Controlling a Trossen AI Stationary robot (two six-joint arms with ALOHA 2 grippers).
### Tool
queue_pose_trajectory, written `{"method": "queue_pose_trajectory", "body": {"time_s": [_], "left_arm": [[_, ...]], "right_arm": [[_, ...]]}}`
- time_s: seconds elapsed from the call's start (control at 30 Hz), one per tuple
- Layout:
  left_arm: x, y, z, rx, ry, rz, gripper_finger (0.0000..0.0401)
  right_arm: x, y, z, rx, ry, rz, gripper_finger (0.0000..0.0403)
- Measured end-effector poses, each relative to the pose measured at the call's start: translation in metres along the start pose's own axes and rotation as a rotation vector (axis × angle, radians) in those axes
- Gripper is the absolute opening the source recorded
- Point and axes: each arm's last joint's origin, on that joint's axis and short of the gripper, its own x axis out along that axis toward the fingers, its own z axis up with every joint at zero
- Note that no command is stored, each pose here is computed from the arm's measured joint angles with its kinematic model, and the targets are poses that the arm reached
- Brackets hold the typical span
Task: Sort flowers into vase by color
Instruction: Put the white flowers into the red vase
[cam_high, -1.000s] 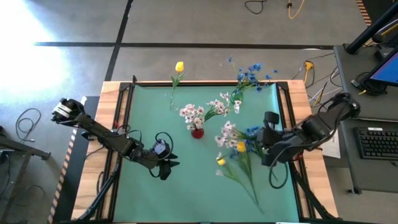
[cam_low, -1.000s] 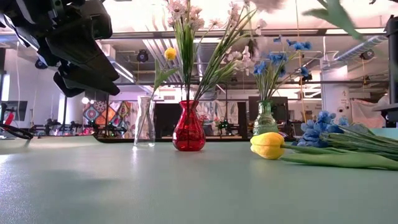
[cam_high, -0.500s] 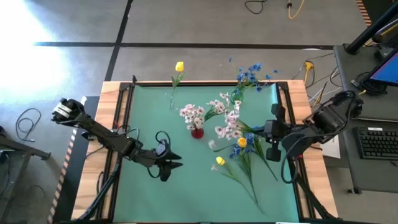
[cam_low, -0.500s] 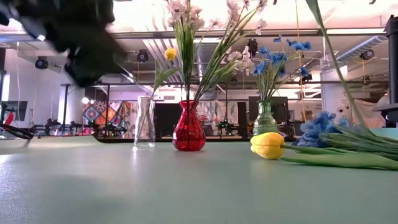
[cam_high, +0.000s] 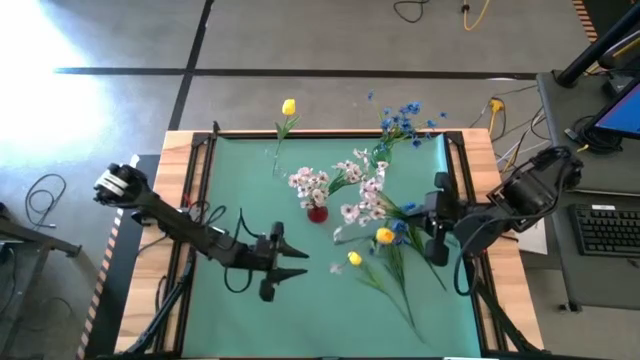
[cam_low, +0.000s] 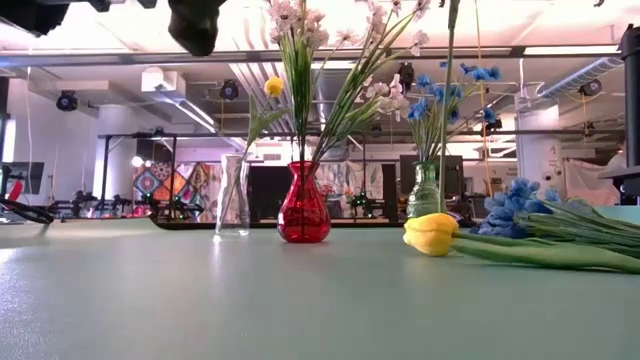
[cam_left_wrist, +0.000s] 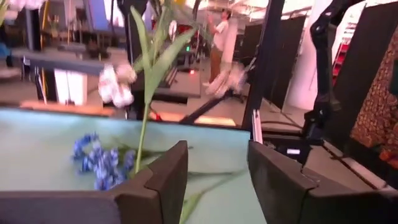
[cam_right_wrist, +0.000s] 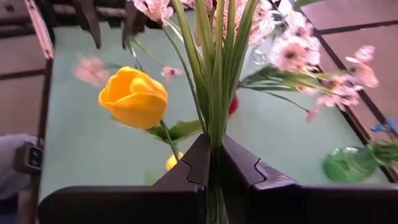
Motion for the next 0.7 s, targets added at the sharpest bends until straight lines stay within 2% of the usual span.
{"method": "queue_pose_trajectory", "body": {"time_s": [0.17, 0.37, 0.5, 0.7], "left_arm": [[0.026, -0.01, -0.002, 0.111, -0.023, 0.031, 0.0202], [0.071, -0.023, -0.001, 0.284, -0.041, 0.239, 0.0269], [0.096, -0.021, -0.004, 0.267, -0.052, 0.28, 0.028], [0.121, -0.016, -0.02, 0.232, -0.039, 0.289, 0.0268]], "right_arm": [[0.005, 0.007, 0.005, 0.027, -0.04, 0.017, 0.0018], [0.013, 0.014, 0.005, 0.014, -0.027, 0.008, 0.0018], [0.02, 0.019, 0.005, -0.003, -0.014, 0.0, 0.0018], [0.026, 0.025, 0.005, -0.012, -0.01, -0.003, 0.0018]]}}
